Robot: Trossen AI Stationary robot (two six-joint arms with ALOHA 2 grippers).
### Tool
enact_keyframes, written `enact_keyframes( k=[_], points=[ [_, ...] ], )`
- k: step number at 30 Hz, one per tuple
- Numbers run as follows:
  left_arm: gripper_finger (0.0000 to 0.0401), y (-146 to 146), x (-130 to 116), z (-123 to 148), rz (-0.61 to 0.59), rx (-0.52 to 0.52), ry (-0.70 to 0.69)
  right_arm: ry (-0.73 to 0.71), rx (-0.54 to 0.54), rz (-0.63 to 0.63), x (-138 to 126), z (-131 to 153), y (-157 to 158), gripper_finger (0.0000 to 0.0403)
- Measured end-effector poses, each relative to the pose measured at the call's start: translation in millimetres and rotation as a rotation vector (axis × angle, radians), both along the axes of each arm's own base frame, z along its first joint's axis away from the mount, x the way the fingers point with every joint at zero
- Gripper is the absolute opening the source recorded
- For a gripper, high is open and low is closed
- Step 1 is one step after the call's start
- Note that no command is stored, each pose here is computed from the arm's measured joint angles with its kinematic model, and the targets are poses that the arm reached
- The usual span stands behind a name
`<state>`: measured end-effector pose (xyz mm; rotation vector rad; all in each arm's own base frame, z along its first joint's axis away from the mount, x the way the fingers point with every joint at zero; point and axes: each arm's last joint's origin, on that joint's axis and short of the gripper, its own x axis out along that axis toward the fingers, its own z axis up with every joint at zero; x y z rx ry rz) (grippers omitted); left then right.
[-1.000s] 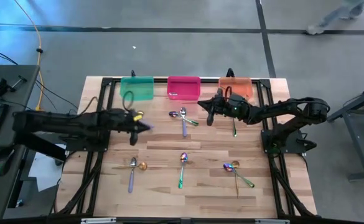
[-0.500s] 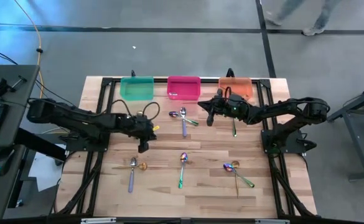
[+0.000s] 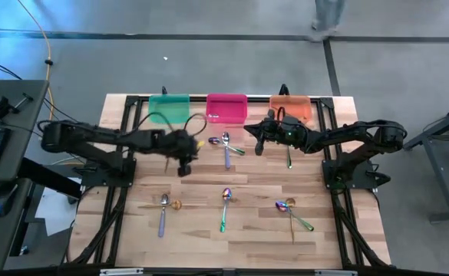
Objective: Sort silverware by color (type)
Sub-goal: Put the blue spoon into the green bin
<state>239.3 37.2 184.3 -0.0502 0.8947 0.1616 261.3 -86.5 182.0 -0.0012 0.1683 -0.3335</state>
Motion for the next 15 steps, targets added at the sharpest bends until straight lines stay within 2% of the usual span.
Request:
enact_keyframes(
  k=[4,7,15],
  points=[
    [0.0039,26.3,26.0,0.0,-0.090,0.002,0.024,0.015,0.001,0.001,-0.2,-1.4,0.1,0.0000],
    [0.0042,38.3,48.8,-3.0,-0.164,0.057,0.051,0.045,-0.008,0.004,-0.6,-3.7,0.2,0.0000],
    [0.0111,57.3,98.6,-8.6,-0.247,0.153,0.083,0.065,-0.019,0.007,-0.9,-5.2,0.2,0.0000]
  ],
)
